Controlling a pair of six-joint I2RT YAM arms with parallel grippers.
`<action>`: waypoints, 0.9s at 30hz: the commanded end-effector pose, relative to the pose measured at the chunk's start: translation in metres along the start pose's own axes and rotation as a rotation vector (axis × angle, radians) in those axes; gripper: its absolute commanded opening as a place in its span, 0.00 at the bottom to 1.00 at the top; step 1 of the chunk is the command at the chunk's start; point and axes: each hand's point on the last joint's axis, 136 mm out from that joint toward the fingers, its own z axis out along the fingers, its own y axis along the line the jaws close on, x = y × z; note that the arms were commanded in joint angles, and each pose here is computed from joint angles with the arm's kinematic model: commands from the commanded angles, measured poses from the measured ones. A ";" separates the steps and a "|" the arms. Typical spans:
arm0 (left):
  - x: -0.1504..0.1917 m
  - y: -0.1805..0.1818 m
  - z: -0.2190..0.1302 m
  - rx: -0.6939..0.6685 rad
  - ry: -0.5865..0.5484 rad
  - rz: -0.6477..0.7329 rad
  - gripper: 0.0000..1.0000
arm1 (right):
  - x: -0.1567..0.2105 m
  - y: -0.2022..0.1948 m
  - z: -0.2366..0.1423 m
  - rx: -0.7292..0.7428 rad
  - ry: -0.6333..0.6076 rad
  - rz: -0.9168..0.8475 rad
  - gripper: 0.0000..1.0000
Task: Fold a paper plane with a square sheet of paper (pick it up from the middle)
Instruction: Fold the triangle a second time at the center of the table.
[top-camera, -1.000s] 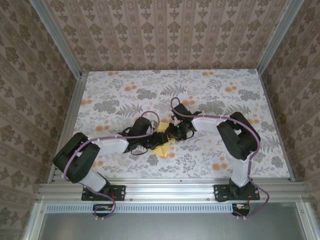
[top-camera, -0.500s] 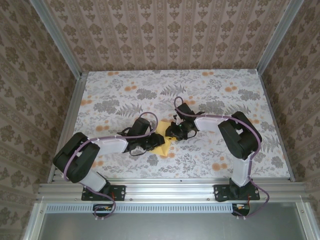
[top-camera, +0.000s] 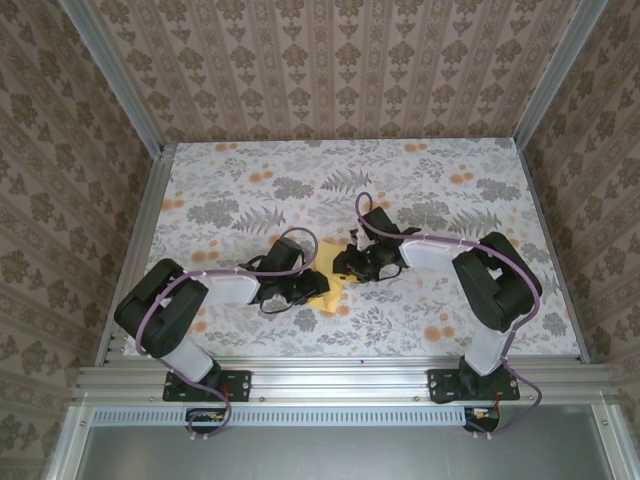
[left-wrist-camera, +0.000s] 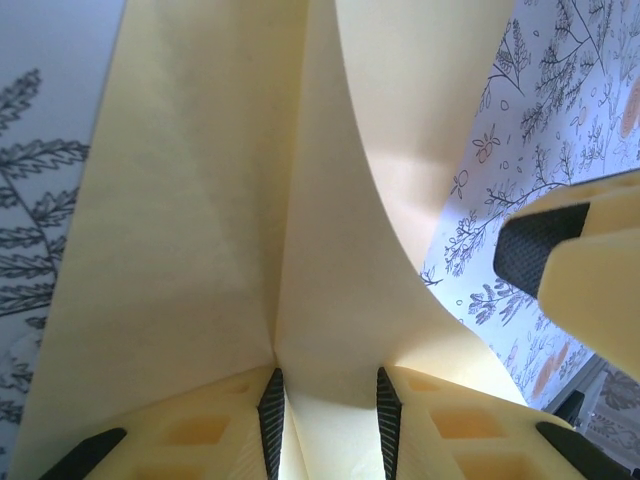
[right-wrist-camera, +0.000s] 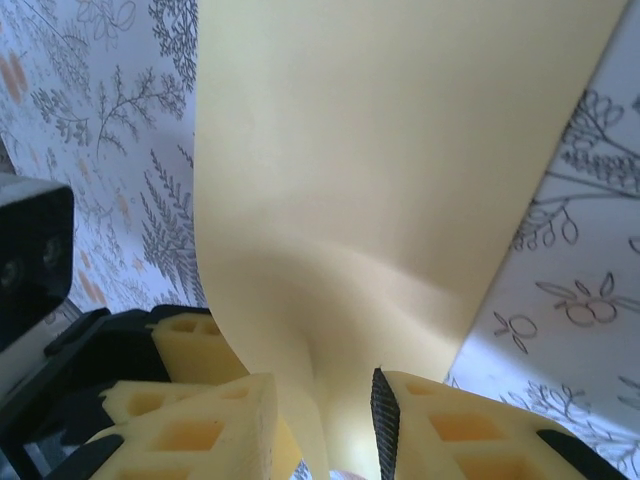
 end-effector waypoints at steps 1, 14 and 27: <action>-0.004 0.003 0.001 -0.026 -0.004 0.009 0.34 | 0.013 0.001 -0.011 -0.014 0.026 -0.047 0.33; -0.004 0.004 0.003 -0.034 0.004 0.004 0.33 | 0.038 -0.002 -0.012 -0.008 0.092 -0.142 0.33; -0.004 0.003 0.002 -0.030 0.003 0.006 0.36 | 0.037 -0.001 -0.004 0.008 0.099 -0.182 0.12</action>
